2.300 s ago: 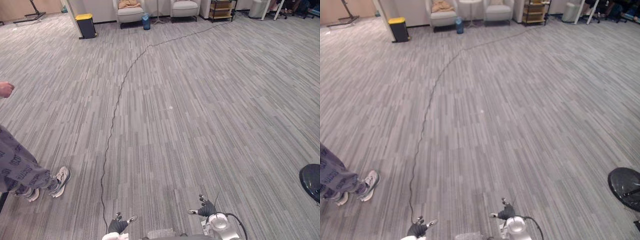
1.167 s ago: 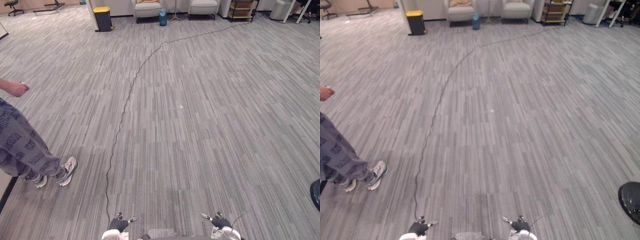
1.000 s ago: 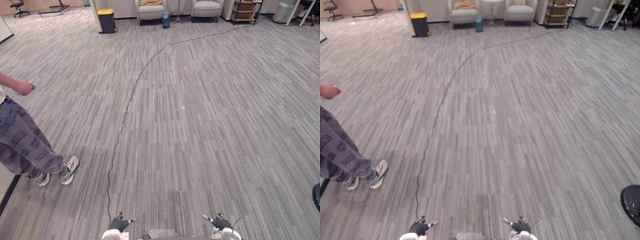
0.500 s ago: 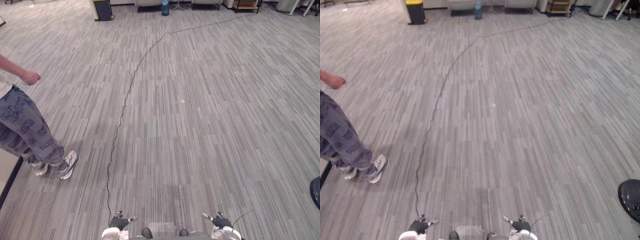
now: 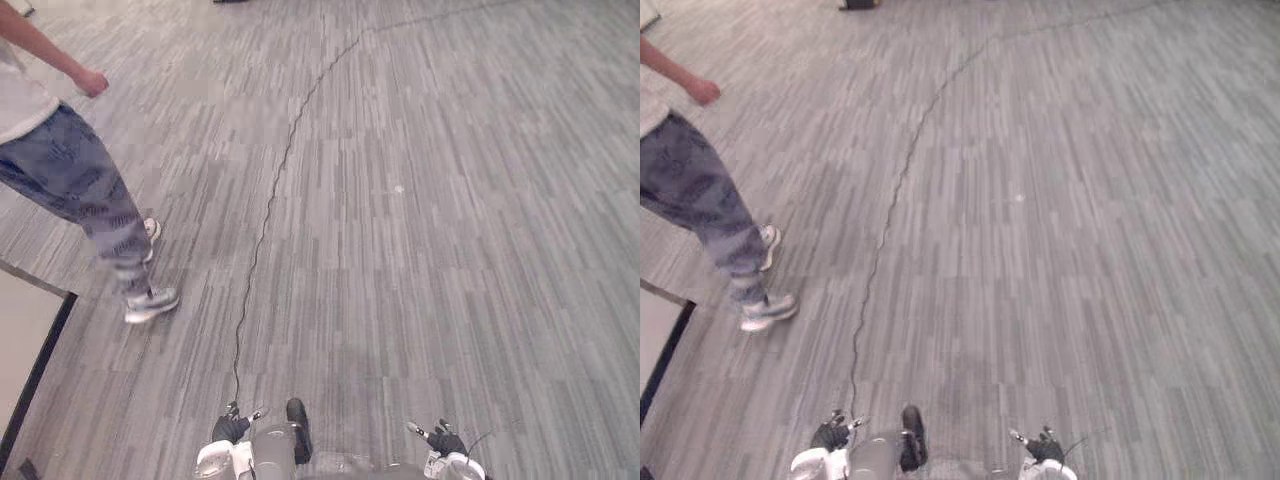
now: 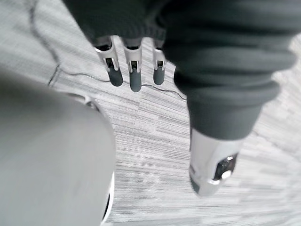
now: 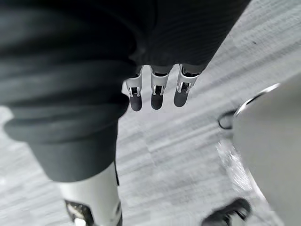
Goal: Pick up cushions and gather them together orderly.
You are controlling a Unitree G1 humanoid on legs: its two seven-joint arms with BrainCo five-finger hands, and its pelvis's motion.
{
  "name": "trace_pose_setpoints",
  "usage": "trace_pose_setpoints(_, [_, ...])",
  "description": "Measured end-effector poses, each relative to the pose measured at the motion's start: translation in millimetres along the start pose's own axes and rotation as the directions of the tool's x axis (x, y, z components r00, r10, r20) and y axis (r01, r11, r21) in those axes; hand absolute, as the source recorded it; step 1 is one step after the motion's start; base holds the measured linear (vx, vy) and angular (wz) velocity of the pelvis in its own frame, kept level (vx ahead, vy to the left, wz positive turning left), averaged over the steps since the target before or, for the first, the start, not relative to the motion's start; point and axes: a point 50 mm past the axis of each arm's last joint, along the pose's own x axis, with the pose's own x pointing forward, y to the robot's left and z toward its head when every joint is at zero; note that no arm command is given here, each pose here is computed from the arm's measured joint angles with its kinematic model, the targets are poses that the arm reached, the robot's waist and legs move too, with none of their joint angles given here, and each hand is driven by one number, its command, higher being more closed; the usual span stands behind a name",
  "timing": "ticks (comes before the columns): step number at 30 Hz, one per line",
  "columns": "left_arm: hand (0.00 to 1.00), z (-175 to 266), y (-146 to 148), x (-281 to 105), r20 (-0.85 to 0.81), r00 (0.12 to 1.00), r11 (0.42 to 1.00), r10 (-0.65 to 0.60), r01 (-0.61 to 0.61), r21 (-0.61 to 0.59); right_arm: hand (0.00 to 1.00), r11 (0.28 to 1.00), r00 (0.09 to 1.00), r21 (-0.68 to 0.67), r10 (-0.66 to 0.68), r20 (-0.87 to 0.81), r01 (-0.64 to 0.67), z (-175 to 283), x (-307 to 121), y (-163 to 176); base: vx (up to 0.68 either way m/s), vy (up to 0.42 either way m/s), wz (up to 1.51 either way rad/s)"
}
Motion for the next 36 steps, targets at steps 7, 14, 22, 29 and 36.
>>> trace_pose_setpoints(7, [0.0,-6,0,0,-0.031,0.999,0.996,-0.023,0.025,0.083,0.0,1.0,1.0,-0.006,0.015,0.025,-0.015,4,0,0,0.45,0.205,-0.08])
trace_pose_setpoints(14, [0.0,6,-13,5,-0.012,0.998,0.994,-0.06,0.061,0.093,0.0,0.999,0.993,-0.024,0.033,0.112,-0.031,29,4,2,0.58,-0.028,0.46])
trace_pose_setpoints(22, [0.0,-2,-30,2,-0.027,0.998,0.998,-0.052,0.05,-0.049,0.0,0.999,0.991,-0.035,0.038,0.129,-0.034,37,4,0,0.61,-0.166,-0.18])
trace_pose_setpoints(29, [0.0,17,-32,1,0.073,0.996,0.994,-0.052,0.058,-0.095,0.0,0.999,0.993,-0.006,0.046,0.105,-0.046,28,3,6,0.56,0.007,-0.75])
trace_pose_setpoints(36, [0.0,8,-20,-1,0.055,0.998,0.997,-0.036,0.039,-0.063,0.0,1.0,1.0,-0.014,0.022,0.014,-0.021,2,0,-1,0.56,0.317,-0.89])
